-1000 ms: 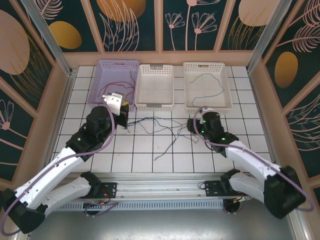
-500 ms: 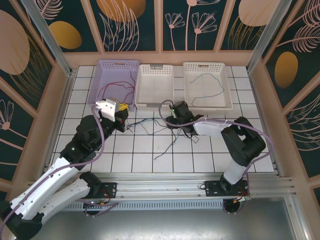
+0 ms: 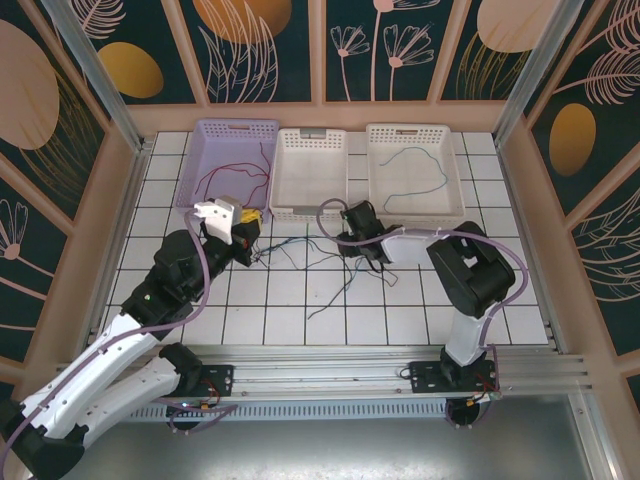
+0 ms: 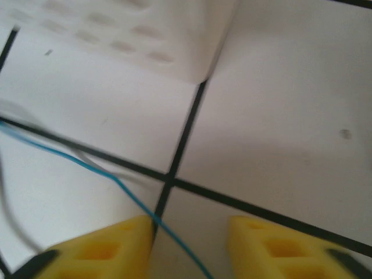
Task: Untangle the cables
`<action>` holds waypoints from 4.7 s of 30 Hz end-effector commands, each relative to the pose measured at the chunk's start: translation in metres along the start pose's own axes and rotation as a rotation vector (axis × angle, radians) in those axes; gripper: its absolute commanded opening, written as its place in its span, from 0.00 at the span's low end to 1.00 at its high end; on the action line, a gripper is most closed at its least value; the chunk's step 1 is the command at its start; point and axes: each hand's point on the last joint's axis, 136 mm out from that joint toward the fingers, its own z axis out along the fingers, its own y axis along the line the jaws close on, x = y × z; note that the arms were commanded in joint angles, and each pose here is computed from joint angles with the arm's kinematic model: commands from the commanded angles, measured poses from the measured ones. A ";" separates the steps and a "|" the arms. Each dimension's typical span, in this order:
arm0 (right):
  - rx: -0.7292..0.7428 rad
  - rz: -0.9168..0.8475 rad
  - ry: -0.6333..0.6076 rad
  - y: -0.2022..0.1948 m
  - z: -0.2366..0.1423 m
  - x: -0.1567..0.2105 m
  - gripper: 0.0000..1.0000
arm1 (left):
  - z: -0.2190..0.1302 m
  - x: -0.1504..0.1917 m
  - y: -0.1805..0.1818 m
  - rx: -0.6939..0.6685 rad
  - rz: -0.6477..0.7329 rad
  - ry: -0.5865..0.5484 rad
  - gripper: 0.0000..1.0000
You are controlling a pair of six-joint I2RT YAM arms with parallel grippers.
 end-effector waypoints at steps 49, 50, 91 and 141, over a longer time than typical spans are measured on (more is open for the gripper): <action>0.373 0.958 -0.826 -0.211 -0.383 -0.008 0.00 | -0.065 0.028 0.228 -1.059 -0.203 0.147 0.00; 0.363 0.959 -0.819 -0.211 -0.379 -0.008 0.00 | -0.065 0.028 0.228 -1.057 -0.211 0.144 0.00; -0.532 -0.100 -0.217 0.166 -0.130 -0.001 0.61 | 0.006 0.097 0.134 -0.353 -0.697 0.235 0.58; -0.549 -0.394 -0.059 0.256 -0.032 0.036 0.00 | -0.034 0.059 0.115 -0.310 -0.593 0.093 0.81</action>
